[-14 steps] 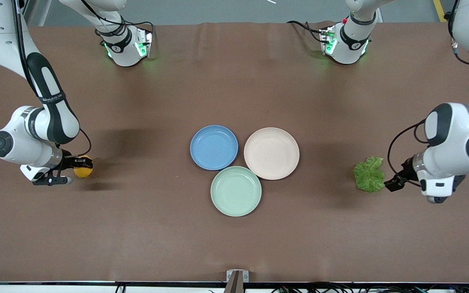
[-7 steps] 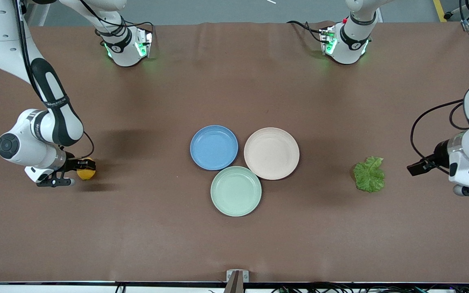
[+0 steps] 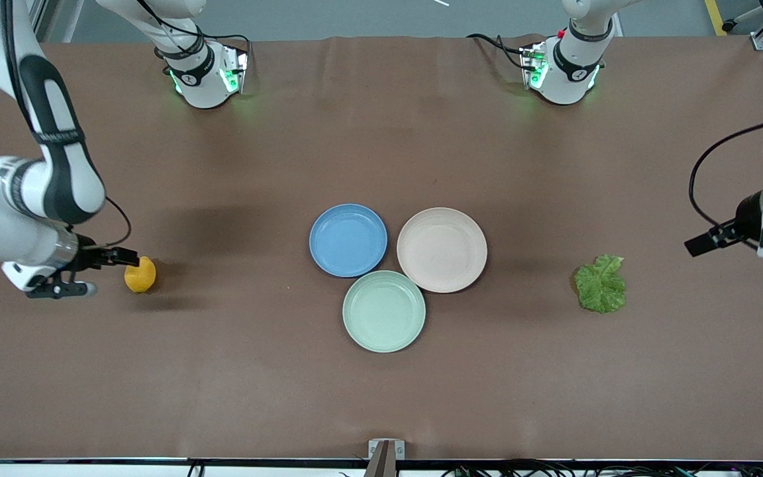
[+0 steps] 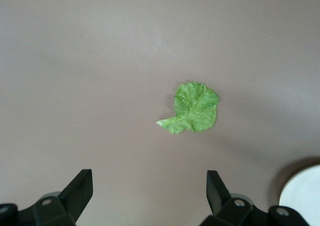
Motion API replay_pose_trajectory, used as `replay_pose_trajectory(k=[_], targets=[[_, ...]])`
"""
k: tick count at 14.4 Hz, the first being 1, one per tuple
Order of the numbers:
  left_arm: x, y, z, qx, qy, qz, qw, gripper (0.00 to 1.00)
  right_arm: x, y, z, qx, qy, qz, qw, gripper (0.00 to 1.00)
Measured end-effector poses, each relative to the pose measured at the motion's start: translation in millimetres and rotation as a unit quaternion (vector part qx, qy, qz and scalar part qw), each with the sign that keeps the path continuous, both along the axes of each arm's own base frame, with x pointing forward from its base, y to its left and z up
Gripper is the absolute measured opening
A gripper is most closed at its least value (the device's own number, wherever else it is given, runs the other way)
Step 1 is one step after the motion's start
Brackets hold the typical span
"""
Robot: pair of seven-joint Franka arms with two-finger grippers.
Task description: Pick lemon and lettuce from plates
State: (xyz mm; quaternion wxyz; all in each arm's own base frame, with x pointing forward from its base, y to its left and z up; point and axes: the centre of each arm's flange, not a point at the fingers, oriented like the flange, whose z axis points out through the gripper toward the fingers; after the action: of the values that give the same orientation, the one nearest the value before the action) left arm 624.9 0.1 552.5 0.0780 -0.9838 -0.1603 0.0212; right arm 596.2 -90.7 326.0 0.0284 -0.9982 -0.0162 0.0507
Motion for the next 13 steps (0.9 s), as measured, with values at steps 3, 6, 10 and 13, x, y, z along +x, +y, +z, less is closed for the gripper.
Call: replay_pose_trajectory(k=[3,6,10,13], targets=[[-17,-12,40,-0.006,-0.024,-0.027,0.999,1.0,-21,16,83,0.002,0.003,-0.012,1.0,1.0],[-37,-19,74,-0.021,-0.037,-0.041,0.998,1.0,-38,47,148,-0.001,0.017,-0.036,0.999,1.0],[-66,0,103,-0.042,-0.032,-0.069,0.996,1.0,-35,68,201,-0.003,0.005,-0.042,0.999,1.0],[-88,0,106,-0.059,-0.024,-0.075,0.995,1.0,-30,76,227,-0.005,-0.016,-0.035,0.999,1.0]])
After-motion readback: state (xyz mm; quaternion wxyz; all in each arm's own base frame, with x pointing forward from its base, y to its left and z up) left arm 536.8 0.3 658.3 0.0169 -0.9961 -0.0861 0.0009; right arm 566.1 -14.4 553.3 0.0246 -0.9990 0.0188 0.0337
